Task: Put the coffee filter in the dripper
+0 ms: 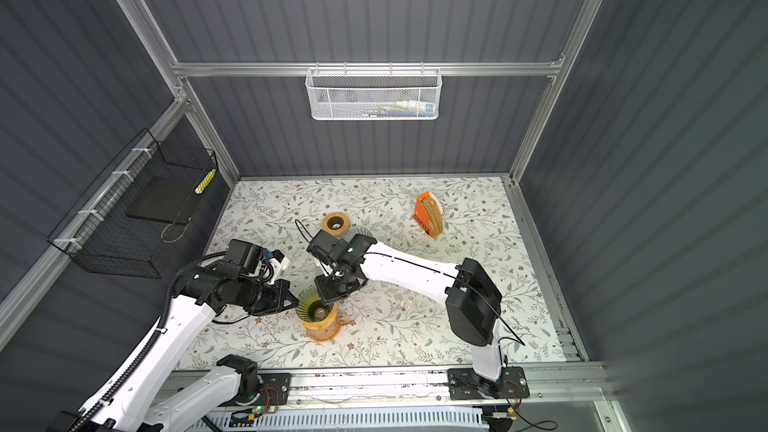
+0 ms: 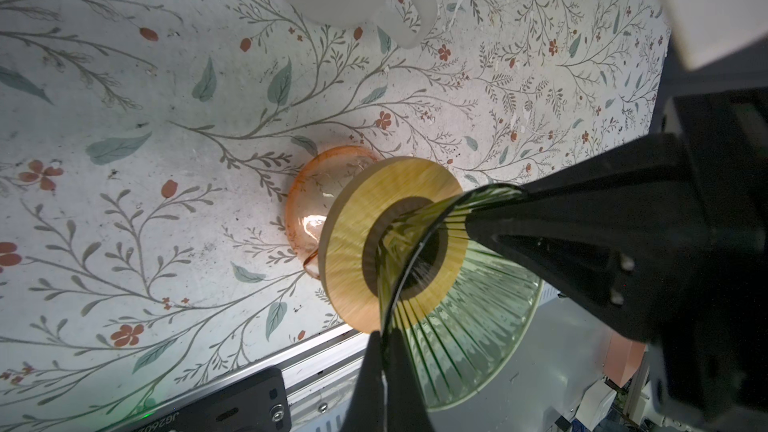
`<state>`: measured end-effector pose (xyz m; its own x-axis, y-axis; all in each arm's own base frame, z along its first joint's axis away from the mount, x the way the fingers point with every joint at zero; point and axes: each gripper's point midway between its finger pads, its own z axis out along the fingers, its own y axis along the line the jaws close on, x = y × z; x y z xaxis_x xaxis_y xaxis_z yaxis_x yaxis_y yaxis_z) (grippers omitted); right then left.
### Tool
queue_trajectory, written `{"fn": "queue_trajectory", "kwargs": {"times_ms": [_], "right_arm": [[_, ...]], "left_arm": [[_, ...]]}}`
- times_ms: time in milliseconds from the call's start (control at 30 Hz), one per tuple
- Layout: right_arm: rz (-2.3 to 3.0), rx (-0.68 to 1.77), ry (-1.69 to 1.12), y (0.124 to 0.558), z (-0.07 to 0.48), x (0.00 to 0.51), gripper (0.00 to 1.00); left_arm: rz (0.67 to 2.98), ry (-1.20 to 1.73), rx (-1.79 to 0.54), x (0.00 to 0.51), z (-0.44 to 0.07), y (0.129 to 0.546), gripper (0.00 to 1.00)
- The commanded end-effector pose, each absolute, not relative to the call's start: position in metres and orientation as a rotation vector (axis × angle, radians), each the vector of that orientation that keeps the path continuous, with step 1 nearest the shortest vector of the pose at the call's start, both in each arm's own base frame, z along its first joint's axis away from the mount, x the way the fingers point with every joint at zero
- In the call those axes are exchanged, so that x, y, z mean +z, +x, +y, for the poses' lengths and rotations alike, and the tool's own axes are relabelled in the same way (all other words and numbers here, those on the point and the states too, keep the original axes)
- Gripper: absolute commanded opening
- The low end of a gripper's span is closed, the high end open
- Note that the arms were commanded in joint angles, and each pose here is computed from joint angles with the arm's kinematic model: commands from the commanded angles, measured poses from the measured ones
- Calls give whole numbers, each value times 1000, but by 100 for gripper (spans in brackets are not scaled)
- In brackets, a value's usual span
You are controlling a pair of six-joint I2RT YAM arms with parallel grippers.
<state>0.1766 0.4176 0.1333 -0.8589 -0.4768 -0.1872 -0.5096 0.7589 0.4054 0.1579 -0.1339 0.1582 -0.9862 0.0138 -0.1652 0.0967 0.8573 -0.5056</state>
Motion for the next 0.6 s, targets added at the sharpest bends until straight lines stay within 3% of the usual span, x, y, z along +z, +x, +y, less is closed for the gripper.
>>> {"fn": "queue_trajectory", "kwargs": {"times_ms": [0,567], "right_arm": [[2933,549,-842,174,418,74,0],[2892,577,-851,179,425,90,0]], "left_arm": [[3069,80,-739,123,-125,129,0],[3013,90,-696,142,-123,141,0]]}}
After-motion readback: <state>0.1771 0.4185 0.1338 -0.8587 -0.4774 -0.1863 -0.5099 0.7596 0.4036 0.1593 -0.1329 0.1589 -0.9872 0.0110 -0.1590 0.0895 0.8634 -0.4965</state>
